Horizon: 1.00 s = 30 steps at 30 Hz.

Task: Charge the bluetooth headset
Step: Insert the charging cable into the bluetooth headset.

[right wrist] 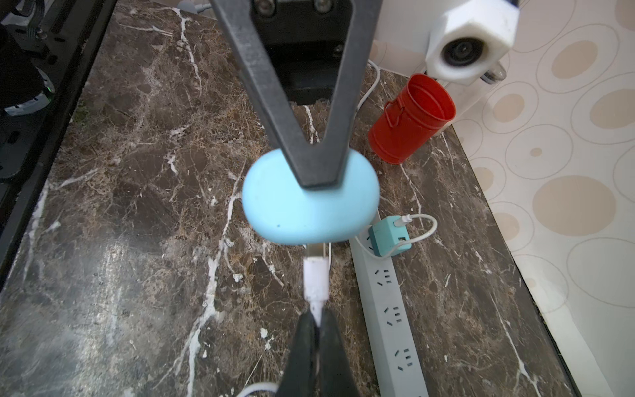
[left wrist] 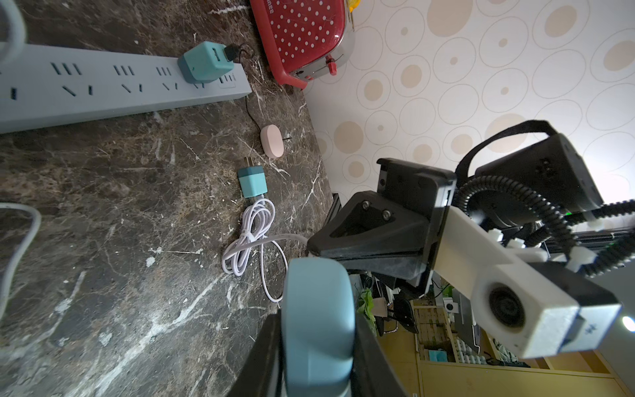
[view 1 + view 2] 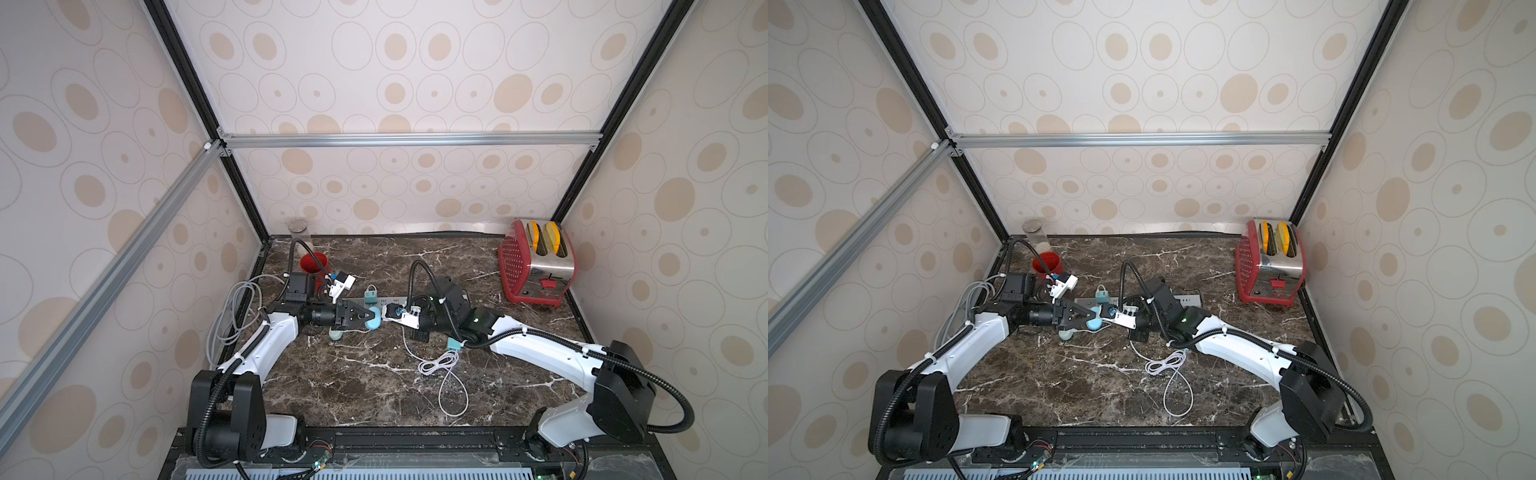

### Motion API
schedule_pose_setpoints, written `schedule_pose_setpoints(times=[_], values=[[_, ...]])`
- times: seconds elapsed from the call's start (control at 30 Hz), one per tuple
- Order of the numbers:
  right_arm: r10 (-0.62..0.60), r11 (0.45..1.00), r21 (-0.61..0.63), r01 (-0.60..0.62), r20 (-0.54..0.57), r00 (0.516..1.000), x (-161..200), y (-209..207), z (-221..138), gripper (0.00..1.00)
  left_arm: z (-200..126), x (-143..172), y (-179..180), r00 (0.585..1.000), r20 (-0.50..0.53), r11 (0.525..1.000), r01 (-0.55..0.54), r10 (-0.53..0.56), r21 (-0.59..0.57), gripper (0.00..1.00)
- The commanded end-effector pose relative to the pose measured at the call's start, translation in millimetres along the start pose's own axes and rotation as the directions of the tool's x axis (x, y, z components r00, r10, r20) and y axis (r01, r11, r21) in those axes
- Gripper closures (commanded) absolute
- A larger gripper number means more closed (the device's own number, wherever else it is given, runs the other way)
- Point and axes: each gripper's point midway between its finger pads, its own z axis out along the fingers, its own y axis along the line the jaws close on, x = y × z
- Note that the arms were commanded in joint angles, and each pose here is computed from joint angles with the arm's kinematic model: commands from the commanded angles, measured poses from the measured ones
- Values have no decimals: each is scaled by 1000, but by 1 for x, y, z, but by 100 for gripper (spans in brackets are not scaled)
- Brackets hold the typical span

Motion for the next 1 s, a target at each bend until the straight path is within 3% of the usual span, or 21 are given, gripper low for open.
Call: schedule_pose_setpoints(times=[0.0, 0.97], values=[[-49, 999, 21, 48, 28, 998, -20, -3, -3, 100, 1, 3, -4, 1000, -15, 1000, 6, -6, 22, 91], [41, 998, -55, -27, 266, 963, -79, 0, -1, 100, 7, 9, 15, 998, -39, 997, 50, -53, -56, 96]])
